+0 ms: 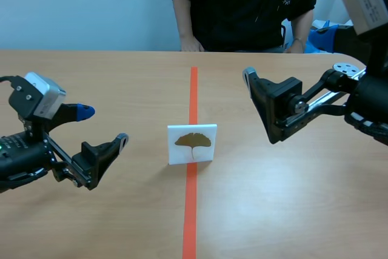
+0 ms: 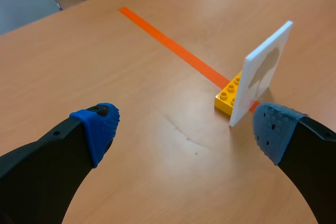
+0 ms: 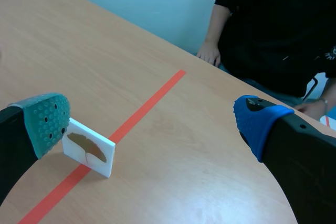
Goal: Sort the leaf by its shape. The table is split by an orange tape line. A compound leaf with several leaflets goes to the left side, a simple leaf with one blade goes to the right side. Return to the home posture when a red brick is placed on the table.
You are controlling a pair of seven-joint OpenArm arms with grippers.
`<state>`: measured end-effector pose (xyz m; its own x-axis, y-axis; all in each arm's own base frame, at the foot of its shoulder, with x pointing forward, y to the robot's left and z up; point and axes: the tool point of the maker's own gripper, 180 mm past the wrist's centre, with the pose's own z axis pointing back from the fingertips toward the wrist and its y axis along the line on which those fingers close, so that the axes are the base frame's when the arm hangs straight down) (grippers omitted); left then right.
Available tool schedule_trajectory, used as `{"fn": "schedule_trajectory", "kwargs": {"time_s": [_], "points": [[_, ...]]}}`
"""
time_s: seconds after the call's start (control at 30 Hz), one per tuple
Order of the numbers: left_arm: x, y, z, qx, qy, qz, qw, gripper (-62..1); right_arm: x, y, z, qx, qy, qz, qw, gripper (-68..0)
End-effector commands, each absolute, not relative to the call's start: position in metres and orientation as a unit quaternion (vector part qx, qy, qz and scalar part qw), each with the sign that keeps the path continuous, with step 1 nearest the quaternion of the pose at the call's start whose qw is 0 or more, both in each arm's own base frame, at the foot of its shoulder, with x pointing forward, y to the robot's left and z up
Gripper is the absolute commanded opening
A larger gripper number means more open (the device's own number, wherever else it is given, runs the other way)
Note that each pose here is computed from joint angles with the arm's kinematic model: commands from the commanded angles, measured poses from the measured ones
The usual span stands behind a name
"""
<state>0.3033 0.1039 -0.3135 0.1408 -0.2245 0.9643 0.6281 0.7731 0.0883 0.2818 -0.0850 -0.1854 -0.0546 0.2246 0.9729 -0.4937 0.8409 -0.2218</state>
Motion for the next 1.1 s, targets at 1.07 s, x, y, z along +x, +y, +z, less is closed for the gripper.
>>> {"fn": "schedule_trajectory", "kwargs": {"time_s": [1.07], "points": [[0.337, -0.023, -0.362, -0.266, -0.54, -0.335, 0.725, -0.7, 0.283, -0.084, -0.17, 0.099, -0.692, 0.265, 0.664, -2.2]]}}
